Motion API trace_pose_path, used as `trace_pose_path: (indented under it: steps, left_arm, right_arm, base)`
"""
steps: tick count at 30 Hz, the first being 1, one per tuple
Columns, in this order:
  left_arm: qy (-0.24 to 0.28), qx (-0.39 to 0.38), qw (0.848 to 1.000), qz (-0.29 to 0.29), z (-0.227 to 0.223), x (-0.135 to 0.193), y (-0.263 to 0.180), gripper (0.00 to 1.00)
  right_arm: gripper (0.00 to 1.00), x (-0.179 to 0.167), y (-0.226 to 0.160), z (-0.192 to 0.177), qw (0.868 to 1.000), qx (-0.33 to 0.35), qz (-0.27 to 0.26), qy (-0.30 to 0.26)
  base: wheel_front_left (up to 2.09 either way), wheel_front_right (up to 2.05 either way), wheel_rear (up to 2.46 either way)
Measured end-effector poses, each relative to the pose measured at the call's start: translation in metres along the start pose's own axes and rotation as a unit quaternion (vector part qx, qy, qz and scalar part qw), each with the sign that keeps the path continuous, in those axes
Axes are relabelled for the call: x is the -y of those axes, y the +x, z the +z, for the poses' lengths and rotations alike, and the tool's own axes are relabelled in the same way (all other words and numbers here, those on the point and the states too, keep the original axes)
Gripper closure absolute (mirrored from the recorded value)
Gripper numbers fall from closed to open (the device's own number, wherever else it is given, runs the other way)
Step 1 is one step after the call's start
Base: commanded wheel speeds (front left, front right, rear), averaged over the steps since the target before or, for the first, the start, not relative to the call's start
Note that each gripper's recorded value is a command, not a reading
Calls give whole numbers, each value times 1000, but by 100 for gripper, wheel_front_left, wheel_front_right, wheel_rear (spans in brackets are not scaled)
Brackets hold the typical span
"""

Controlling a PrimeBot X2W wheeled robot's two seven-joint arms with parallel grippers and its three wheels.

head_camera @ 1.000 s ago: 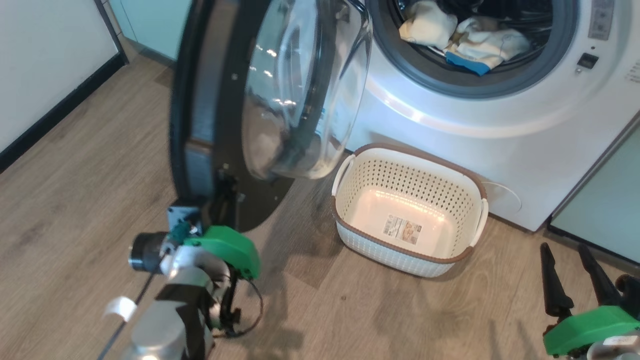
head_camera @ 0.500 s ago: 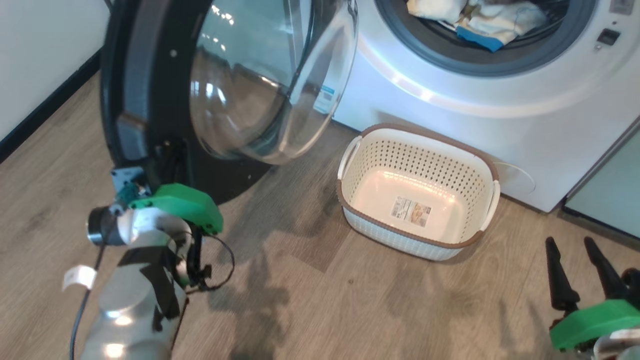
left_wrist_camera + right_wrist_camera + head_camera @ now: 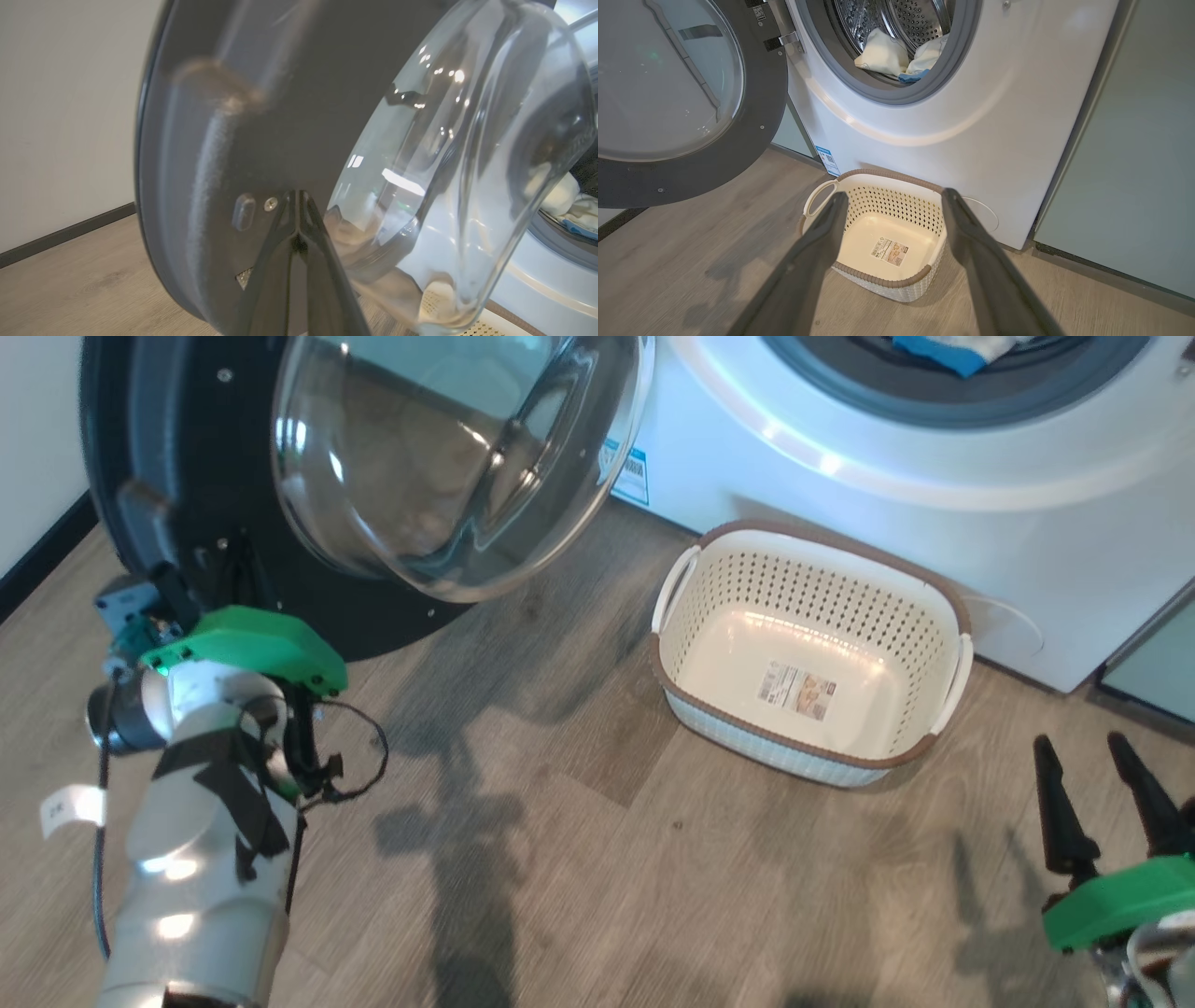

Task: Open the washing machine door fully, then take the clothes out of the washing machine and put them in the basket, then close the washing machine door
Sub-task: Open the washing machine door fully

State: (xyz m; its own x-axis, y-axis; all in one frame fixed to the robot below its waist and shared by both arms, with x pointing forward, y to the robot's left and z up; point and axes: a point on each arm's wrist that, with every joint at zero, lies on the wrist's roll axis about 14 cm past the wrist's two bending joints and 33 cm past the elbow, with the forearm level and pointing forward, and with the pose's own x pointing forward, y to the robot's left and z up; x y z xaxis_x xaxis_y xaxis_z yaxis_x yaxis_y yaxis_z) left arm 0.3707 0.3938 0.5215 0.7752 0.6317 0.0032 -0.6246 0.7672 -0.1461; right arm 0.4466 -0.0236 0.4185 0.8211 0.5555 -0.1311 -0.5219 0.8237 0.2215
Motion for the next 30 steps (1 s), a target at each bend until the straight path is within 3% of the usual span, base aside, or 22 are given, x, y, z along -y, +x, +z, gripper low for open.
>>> trace_pose_path:
  steps: [19,28,30]
  left_arm:
    - [-6,-7,1000,28,-4,-6,21,100]
    - [-1,-1,1000,-29,2,8,8,100]
    - [1,-6,999,-43,-2,10,1,92]
  right_arm:
    - [0,10,12,1,1000,2,4,-5]
    - [0,3,1,23,1000,25,-2,-14]
    - [0,1,-5,26,999,30,-6,-12]
  base:
    - [0,0,0]
    - [0,0,0]
    - [0,0,0]
